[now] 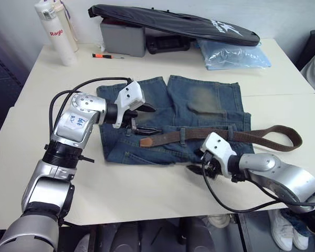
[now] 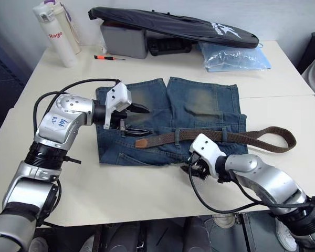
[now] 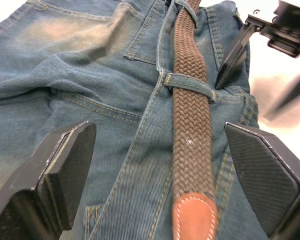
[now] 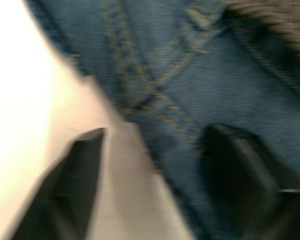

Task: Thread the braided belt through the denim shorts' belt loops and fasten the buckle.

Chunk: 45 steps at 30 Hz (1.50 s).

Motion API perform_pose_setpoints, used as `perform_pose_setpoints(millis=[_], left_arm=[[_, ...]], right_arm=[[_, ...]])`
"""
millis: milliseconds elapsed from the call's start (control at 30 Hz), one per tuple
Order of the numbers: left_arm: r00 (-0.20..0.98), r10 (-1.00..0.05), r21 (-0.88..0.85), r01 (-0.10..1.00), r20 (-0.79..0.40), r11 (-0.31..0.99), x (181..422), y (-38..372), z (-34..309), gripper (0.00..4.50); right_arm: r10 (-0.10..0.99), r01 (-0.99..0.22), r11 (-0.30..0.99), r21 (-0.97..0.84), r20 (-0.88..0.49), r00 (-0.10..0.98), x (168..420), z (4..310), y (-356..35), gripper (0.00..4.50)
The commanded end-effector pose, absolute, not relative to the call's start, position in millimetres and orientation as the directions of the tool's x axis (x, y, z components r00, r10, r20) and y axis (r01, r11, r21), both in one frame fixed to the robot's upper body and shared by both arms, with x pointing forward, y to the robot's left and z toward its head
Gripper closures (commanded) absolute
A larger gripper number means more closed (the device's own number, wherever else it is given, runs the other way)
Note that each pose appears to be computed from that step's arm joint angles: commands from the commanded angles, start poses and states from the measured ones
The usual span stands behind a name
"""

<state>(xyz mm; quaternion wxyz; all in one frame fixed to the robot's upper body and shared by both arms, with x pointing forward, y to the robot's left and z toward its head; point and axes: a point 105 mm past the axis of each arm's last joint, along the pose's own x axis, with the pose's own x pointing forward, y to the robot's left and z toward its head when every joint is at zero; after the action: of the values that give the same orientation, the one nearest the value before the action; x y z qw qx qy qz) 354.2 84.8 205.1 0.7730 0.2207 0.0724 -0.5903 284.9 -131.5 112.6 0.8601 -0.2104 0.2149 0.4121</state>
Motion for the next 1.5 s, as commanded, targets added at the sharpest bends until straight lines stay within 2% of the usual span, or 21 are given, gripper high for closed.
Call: perform_pose_setpoints(millis=[33,67,167,367,600,700,800,933,1067,1200,1500], left_arm=[[0.313,-0.884,0.292,0.932,-0.347,0.215,352.1,88.5,216.2,0.0],[0.311,-0.885,0.291,0.933,-0.347,0.214,351.4,88.1,215.5,0.0],[0.305,-0.888,0.286,0.935,-0.345,0.21,349.9,86.5,214.1,0.0],[0.279,-0.899,0.273,0.943,-0.338,0.19,346.3,78.1,211.0,0.0],[0.203,-0.923,0.257,0.959,-0.327,0.12,338.0,53.2,207.6,0.0],[0.171,-0.931,0.255,0.963,-0.323,0.089,335.5,43.0,207.8,0.0],[0.161,-0.931,0.254,0.964,-0.327,0.077,336.1,39.7,207.5,0.0],[0.122,-0.935,0.249,0.968,-0.332,0.038,334.6,27.8,206.1,0.0],[0.06,-0.94,0.246,0.969,-0.336,-0.026,328.5,3.9,202.2,0.0],[0.076,-0.932,0.242,0.97,-0.355,-0.013,333.1,-7.1,194.8,0.0],[0.14,-0.896,0.28,0.96,-0.421,0.018,340.1,-31.6,169.0,0.0]], right_arm=[[0.544,-0.754,0.598,-0.271,-0.554,0.631,297.8,121.3,-161.4,2.71],[0.529,-0.75,0.589,-0.301,-0.558,0.64,299.1,124.2,-168.9,3.25],[0.481,-0.748,0.55,-0.373,-0.591,0.648,300.0,127.5,-192.2,4.48],[0.333,-0.694,0.53,-0.487,-0.634,0.698,308.3,136.0,-251.8,4.48],[0.333,-0.672,0.549,-0.497,-0.607,0.721,312.1,140.9,-257.1,4.48],[0.358,-0.674,0.557,-0.485,-0.592,0.722,308.8,145.3,-249.5,3.46],[0.364,-0.675,0.548,-0.495,-0.585,0.725,302.2,156.7,-247.8,2.12],[0.378,-0.679,0.543,-0.494,-0.578,0.723,290.6,180.8,-247.2,0.1],[0.465,-0.706,0.549,-0.447,-0.539,0.703,276.0,203.2,-227.6,0.04],[0.57,-0.743,0.538,-0.398,-0.478,0.668,267.8,202.5,-194.6,0.04],[0.523,-0.701,0.589,-0.403,-0.471,0.711,267.0,190.4,-189.2,0.04]])
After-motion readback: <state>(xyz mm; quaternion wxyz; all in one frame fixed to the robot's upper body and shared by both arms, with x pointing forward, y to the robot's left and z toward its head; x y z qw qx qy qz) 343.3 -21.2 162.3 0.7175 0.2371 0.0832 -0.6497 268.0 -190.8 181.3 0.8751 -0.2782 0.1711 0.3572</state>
